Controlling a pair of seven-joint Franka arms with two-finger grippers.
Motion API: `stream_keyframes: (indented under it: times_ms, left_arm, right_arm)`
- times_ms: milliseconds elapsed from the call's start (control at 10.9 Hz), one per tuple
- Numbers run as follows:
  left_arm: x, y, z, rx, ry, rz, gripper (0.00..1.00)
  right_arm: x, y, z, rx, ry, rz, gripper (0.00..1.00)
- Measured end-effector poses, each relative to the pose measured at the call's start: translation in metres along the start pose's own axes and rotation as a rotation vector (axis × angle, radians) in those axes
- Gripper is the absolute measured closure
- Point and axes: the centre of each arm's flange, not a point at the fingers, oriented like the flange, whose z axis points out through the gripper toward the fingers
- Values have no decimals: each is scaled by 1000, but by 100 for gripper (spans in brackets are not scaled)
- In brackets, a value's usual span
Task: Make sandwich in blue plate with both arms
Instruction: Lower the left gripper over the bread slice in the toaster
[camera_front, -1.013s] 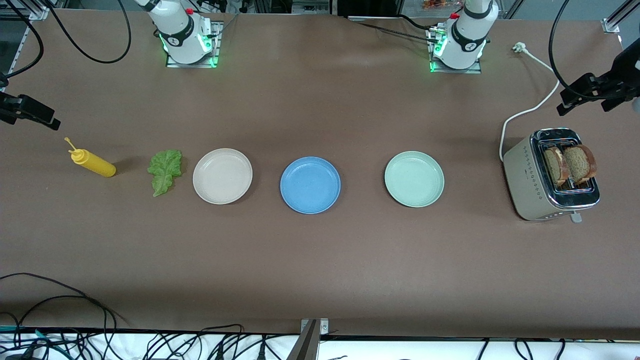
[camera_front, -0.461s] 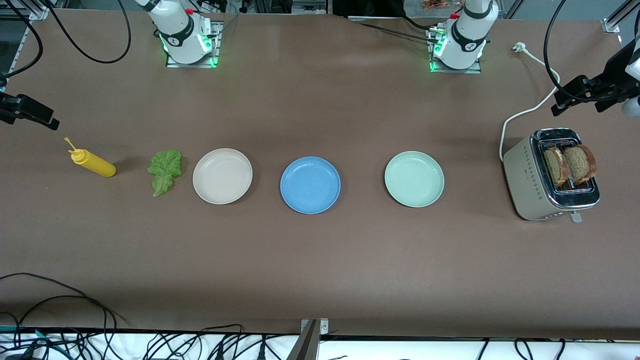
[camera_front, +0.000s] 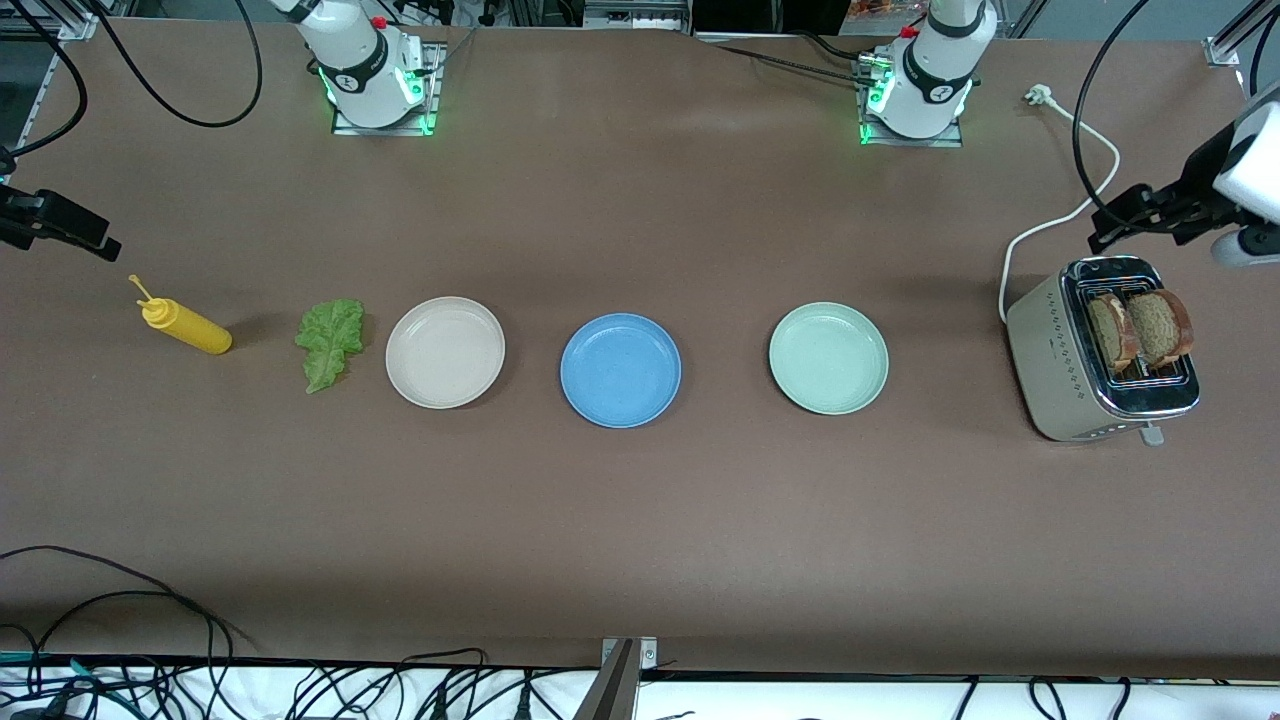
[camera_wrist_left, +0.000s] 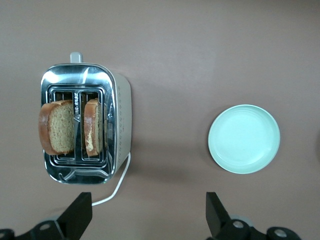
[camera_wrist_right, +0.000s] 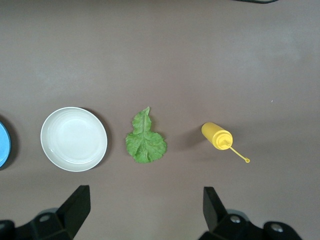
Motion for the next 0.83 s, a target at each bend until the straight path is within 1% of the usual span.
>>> stream_keyframes:
  times_ms: [461,829]
  left_arm:
    - [5,-24,47,6,8,-37,0]
    - [7,-63,84,-1,28,-11,0]
  right_arm:
    - [0,0,1,1,-2,0,0]
    - [0,-1,1,1,-4,-1,0]
